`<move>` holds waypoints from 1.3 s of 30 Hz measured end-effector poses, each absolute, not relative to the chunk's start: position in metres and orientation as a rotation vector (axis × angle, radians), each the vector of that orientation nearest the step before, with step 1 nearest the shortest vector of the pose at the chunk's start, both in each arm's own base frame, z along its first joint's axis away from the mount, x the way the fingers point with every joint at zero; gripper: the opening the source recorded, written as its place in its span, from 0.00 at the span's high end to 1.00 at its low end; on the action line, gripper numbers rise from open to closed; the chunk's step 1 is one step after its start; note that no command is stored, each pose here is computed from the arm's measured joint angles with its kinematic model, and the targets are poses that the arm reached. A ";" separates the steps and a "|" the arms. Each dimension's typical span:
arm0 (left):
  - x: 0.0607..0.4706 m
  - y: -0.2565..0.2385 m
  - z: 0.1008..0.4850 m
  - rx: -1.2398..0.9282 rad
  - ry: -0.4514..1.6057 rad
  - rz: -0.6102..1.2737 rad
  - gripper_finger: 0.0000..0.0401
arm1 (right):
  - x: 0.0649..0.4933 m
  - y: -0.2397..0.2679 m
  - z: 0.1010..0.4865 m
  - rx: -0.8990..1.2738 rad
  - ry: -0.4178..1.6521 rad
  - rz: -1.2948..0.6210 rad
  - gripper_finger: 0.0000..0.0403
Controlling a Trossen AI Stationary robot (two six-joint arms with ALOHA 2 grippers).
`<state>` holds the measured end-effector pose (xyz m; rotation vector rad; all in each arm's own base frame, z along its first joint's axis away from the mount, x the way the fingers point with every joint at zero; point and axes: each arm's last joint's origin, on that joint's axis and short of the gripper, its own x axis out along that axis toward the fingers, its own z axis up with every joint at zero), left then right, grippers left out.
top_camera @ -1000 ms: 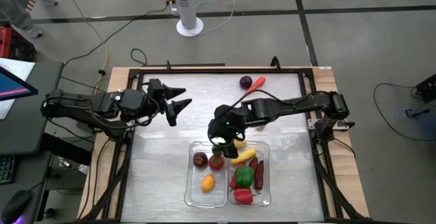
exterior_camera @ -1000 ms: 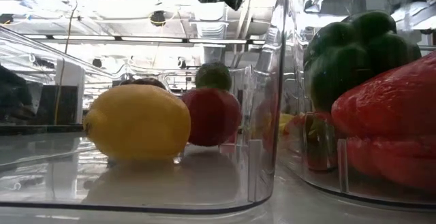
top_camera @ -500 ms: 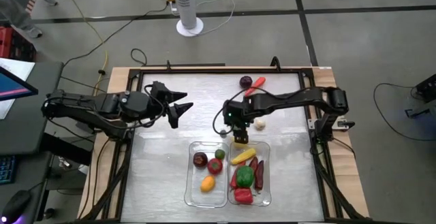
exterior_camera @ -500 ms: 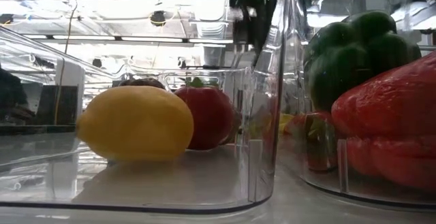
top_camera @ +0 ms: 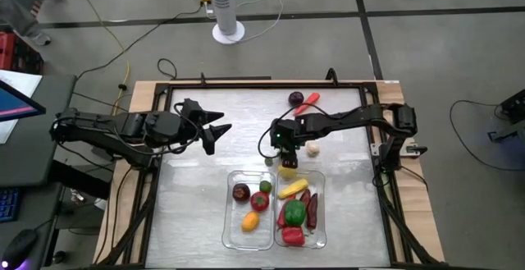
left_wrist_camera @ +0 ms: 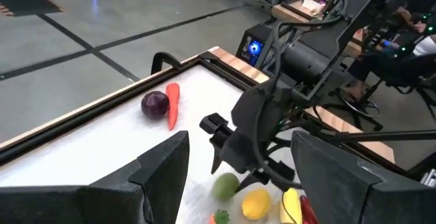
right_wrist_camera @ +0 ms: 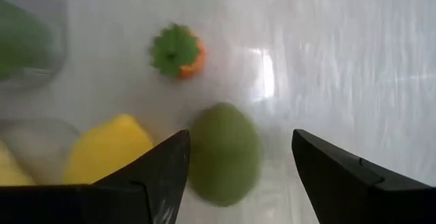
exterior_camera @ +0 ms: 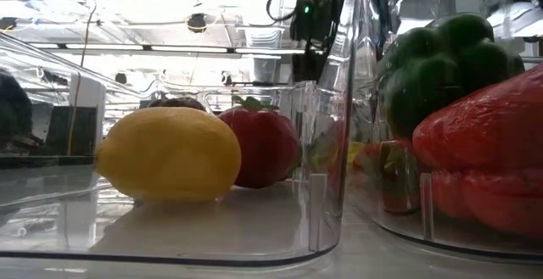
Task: Sort produce into baskets
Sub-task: Put the lime into the left transparent bin
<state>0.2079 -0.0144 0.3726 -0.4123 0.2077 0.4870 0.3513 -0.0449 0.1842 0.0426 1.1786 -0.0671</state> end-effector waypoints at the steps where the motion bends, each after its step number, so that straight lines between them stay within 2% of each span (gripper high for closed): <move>1: 0.208 -0.014 0.373 -0.412 0.207 0.488 0.39 | 0.351 -0.047 0.182 0.045 1.186 -0.070 0.30; 9: 0.208 -0.014 0.372 -0.408 0.212 0.492 0.39 | 0.351 -0.051 0.169 0.032 1.236 -0.055 0.31; 13: 0.207 -0.014 0.371 -0.402 0.228 0.496 0.39 | 0.350 -0.051 0.164 0.035 1.267 -0.058 0.37; 17: 0.207 -0.014 0.371 -0.402 0.227 0.496 0.39 | 0.350 -0.052 0.160 0.035 1.291 -0.063 0.50; 24: 0.207 -0.014 0.371 -0.402 0.227 0.495 0.39 | 0.349 -0.052 0.158 0.040 1.313 -0.067 0.79; 29: 0.207 -0.014 0.371 -0.402 0.227 0.495 0.39 | 0.352 -0.052 0.168 0.066 1.320 -0.068 0.95; 33: 0.207 -0.014 0.371 -0.403 0.227 0.493 0.39 | 0.357 -0.051 0.192 0.094 1.330 -0.032 0.93; 35: 0.207 -0.014 0.371 -0.402 0.227 0.493 0.39 | 0.355 -0.053 0.203 0.099 1.348 -0.036 0.85; 39: 0.207 -0.014 0.371 -0.402 0.227 0.493 0.39 | 0.343 -0.063 0.215 0.141 1.378 -0.072 0.61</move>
